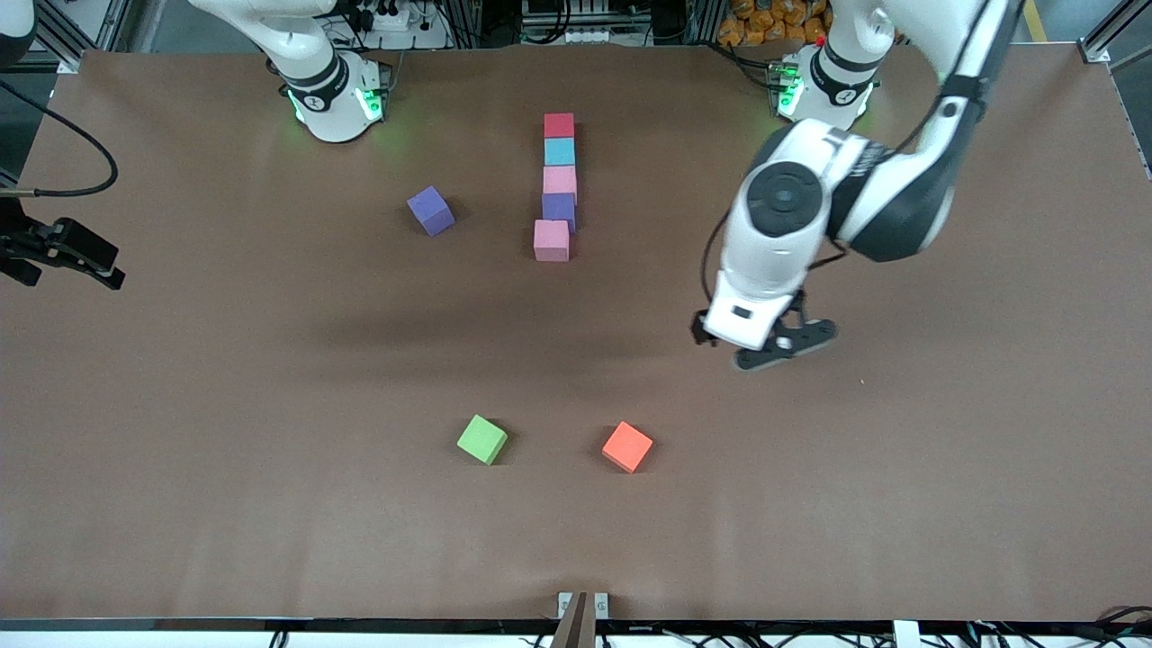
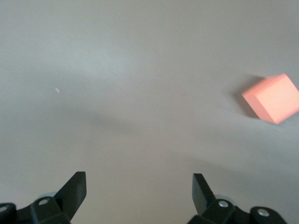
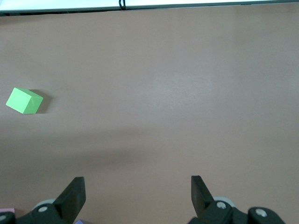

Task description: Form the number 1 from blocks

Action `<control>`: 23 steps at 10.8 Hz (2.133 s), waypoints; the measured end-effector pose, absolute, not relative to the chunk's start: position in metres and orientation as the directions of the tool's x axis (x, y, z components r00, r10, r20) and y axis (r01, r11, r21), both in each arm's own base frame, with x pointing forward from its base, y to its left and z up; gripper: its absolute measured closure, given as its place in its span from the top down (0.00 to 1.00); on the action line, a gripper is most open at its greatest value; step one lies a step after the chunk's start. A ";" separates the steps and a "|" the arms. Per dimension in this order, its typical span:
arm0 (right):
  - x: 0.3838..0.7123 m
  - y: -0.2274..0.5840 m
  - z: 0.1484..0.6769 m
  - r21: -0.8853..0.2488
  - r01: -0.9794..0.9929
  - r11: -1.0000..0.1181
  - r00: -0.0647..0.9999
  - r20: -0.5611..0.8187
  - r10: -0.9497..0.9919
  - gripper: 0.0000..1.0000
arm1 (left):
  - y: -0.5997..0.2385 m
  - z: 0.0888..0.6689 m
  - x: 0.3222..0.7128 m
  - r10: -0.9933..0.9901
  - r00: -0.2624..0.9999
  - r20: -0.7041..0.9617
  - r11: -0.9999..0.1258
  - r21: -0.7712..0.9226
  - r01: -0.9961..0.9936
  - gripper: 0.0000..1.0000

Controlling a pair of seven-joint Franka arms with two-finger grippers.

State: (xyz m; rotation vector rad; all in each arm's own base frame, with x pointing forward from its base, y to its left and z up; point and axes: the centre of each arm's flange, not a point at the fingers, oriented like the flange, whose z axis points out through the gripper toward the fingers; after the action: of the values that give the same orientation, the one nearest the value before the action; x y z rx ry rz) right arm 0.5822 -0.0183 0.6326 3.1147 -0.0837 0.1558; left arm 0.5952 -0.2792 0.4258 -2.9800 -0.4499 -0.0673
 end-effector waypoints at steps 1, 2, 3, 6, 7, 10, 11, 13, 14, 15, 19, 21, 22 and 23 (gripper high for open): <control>0.582 -0.018 0.632 0.019 -0.054 -0.998 0.994 0.097 -0.052 1.00 | -0.253 0.429 0.603 0.283 0.958 0.049 -0.948 -0.135 0.287 1.00; 0.582 -0.018 0.632 0.019 -0.055 -0.998 0.994 0.097 -0.053 1.00 | -0.233 0.435 0.607 0.272 0.961 0.042 -0.951 -0.143 0.276 1.00; 0.582 -0.018 0.632 0.019 -0.055 -0.998 0.994 0.097 -0.053 1.00 | -0.218 0.443 0.607 0.258 0.965 0.038 -0.955 -0.143 0.261 1.00; 0.582 -0.018 0.632 0.019 -0.055 -0.998 0.994 0.096 -0.053 1.00 | -0.190 0.477 0.583 0.188 0.982 0.024 -0.975 -0.115 0.190 1.00; 0.582 -0.018 0.632 0.018 -0.055 -0.998 0.994 0.096 -0.053 1.00 | -0.175 0.495 0.579 0.158 0.987 0.024 -0.984 -0.078 0.160 1.00; 0.583 -0.018 0.632 0.018 -0.055 -0.998 0.994 0.097 -0.053 1.00 | -0.134 0.560 0.565 0.088 0.992 0.095 -0.996 -0.005 0.088 1.00; 0.583 -0.018 0.632 0.018 -0.055 -0.998 0.994 0.098 -0.053 1.00 | -0.132 0.577 0.555 0.079 0.991 0.109 -0.997 -0.008 0.080 1.00; 0.583 -0.018 0.638 0.017 -0.055 -0.998 0.993 0.109 -0.053 1.00 | -0.130 0.606 0.533 0.007 0.994 0.106 -1.000 -0.028 0.010 1.00; 0.583 -0.018 0.640 0.017 -0.055 -0.998 0.992 0.113 -0.053 1.00 | -0.125 0.618 0.525 -0.016 0.995 0.096 -0.999 -0.036 -0.012 1.00; 0.583 -0.017 0.641 0.016 -0.053 -0.998 0.992 0.115 -0.051 1.00 | -0.114 0.632 0.519 -0.037 0.996 0.085 -0.999 -0.042 -0.033 1.00; 0.583 -0.010 0.648 0.015 -0.041 -0.999 0.991 0.129 -0.039 1.00 | -0.071 0.678 0.503 -0.059 0.996 0.071 -0.998 0.016 -0.061 1.00; 0.583 -0.010 0.655 0.014 -0.041 -0.999 0.989 0.143 -0.039 1.00 | -0.071 0.679 0.503 -0.059 0.996 0.064 -0.998 0.019 -0.061 1.00; 0.583 -0.010 0.658 0.014 -0.041 -0.999 0.988 0.148 -0.039 1.00 | -0.071 0.677 0.506 -0.061 0.997 0.051 -0.998 0.019 -0.062 1.00; 0.582 -0.010 0.659 0.014 -0.041 -0.999 0.988 0.148 -0.039 1.00 | -0.072 0.676 0.512 -0.061 0.998 0.035 -0.998 0.020 -0.061 1.00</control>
State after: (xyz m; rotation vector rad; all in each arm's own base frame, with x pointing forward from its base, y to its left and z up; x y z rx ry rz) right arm 0.5822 -0.0096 0.6589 3.1153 -0.0628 0.2308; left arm 0.5124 -0.0715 0.6760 -3.1607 0.0967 -0.0545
